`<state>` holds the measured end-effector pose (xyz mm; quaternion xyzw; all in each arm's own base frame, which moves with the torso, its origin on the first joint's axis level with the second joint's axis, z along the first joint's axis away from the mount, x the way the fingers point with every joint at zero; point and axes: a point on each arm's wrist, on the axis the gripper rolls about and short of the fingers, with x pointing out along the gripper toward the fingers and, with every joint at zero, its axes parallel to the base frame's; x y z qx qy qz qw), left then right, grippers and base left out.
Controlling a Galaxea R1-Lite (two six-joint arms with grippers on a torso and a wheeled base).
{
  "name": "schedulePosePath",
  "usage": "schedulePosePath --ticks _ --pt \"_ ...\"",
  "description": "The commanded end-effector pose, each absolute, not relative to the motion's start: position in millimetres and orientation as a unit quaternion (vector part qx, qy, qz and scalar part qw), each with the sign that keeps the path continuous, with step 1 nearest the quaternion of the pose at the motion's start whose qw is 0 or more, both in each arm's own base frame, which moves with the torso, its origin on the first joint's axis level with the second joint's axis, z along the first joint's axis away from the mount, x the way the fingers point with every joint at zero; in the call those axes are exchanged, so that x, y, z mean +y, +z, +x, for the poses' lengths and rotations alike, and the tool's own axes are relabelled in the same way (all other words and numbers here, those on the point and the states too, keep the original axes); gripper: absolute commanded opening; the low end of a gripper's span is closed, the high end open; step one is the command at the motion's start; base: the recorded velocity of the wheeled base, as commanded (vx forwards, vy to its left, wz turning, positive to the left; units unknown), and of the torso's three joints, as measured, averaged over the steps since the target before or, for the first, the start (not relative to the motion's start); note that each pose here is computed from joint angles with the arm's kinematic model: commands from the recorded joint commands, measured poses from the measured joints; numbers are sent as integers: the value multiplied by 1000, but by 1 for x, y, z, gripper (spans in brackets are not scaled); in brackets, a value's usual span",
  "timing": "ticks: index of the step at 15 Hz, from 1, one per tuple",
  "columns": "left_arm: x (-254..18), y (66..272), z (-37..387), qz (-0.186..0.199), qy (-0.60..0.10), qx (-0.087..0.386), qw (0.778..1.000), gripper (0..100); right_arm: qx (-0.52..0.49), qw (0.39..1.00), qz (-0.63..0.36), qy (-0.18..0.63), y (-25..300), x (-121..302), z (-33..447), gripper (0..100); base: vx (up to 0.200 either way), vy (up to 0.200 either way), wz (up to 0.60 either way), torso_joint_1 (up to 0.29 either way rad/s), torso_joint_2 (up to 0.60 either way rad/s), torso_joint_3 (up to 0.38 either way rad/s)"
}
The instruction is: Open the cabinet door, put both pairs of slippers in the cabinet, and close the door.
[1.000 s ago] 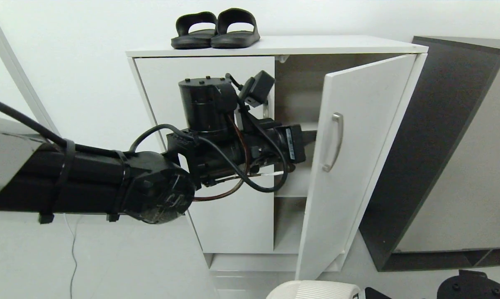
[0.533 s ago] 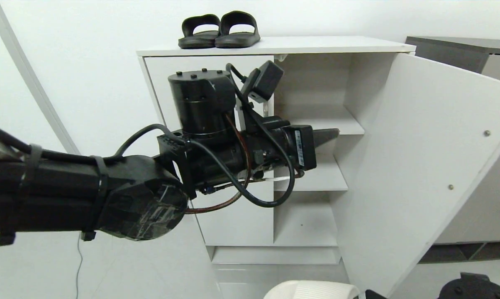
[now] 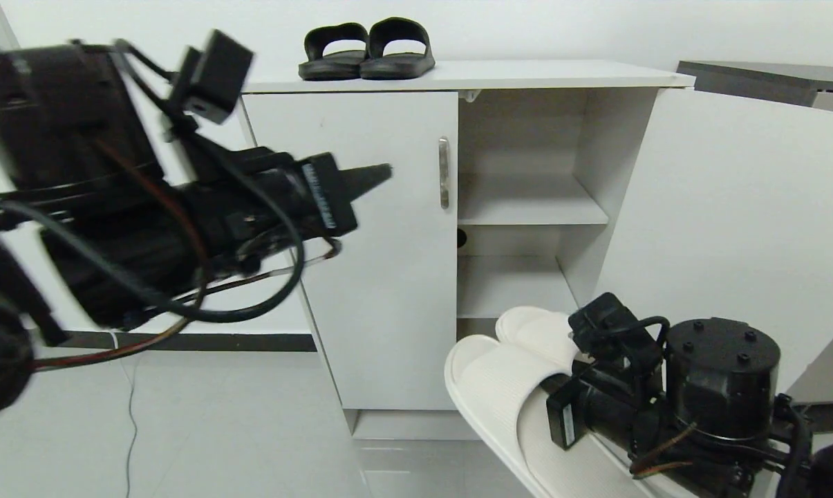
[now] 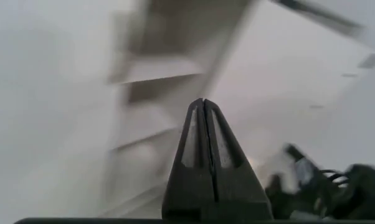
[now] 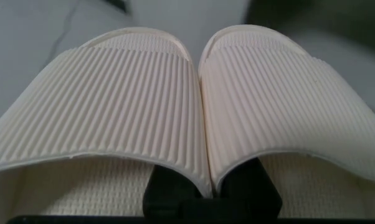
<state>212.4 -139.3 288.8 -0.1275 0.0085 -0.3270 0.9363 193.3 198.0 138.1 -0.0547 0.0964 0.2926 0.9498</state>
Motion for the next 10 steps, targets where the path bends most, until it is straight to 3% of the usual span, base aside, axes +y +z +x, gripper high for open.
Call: schedulePosePath --ticks 1,3,6,10 --pt "-62 278 152 -101 -146 -4 984 0 102 961 -55 252 130 211 215 0 0 0 0 0 0 0" --pt "-31 262 139 -96 -38 4 995 0 99 971 -33 217 129 221 229 0 0 0 0 0 0 0" --pt "-2 230 98 -86 104 -5 991 0 98 978 -30 181 126 219 245 0 0 0 0 0 0 0" --pt "10 178 42 -43 216 -20 975 0 100 977 -35 186 124 221 243 0 0 0 0 0 0 0"
